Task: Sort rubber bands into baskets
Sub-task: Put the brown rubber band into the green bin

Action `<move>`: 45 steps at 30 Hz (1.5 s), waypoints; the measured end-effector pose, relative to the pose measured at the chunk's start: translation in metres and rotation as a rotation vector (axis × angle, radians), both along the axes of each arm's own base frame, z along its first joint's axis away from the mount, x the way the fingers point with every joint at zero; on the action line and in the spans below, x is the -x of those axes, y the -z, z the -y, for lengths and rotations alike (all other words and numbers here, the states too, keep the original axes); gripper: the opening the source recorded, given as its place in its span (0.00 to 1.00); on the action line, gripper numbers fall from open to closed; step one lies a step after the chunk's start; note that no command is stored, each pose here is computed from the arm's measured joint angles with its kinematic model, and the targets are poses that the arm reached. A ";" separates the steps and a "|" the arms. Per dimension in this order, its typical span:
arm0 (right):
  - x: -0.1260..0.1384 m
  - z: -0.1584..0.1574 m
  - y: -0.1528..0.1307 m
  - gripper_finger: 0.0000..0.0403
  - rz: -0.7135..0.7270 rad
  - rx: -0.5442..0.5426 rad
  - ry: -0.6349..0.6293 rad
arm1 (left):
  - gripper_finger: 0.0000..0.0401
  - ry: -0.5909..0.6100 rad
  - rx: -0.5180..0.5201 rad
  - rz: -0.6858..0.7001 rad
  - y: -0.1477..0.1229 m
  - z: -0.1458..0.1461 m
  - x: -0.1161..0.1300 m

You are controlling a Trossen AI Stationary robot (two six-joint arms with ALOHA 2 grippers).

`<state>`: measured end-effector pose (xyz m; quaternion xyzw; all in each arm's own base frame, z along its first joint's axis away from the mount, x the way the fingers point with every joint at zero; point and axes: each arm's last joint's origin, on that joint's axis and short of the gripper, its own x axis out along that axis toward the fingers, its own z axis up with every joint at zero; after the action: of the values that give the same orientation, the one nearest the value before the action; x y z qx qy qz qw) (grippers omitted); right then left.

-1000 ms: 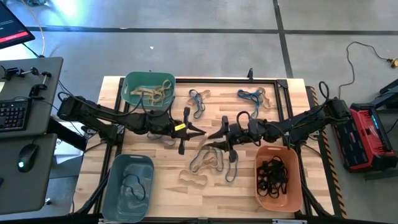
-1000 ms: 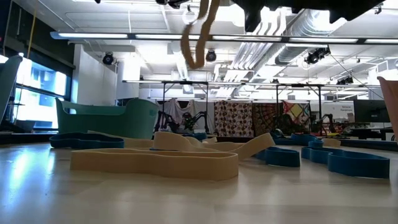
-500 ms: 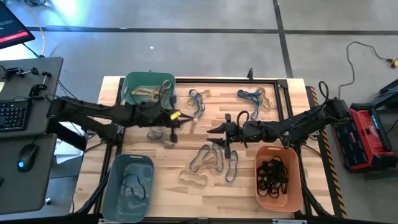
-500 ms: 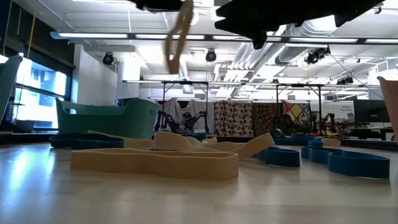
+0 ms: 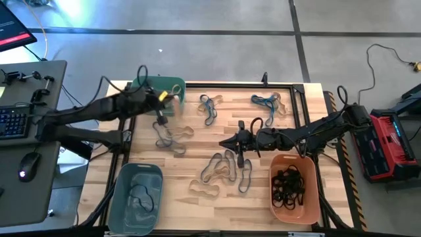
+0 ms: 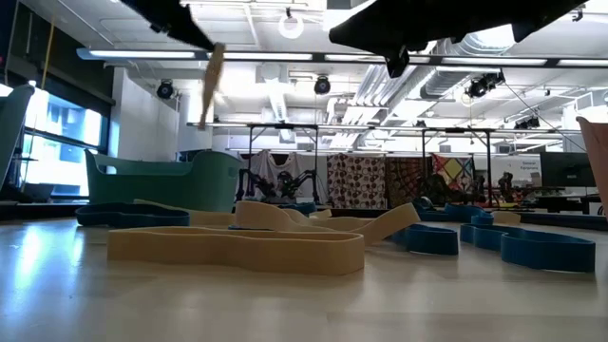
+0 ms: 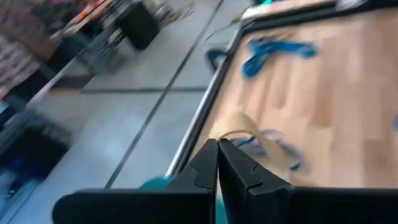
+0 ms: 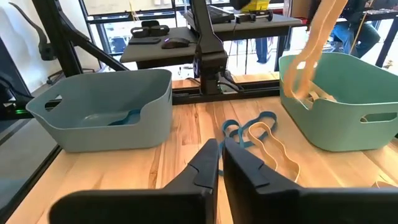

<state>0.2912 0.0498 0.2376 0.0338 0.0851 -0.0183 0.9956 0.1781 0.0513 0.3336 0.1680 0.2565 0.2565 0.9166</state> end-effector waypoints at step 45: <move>0.002 0.000 0.008 0.00 -0.081 -0.010 0.006 | 0.06 -0.446 0.231 -0.684 0.095 -0.120 0.009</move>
<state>0.2896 0.0495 0.2296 0.0385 0.1251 -0.0223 0.9912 0.1690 0.1712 0.2385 0.0797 0.6030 0.3476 0.7136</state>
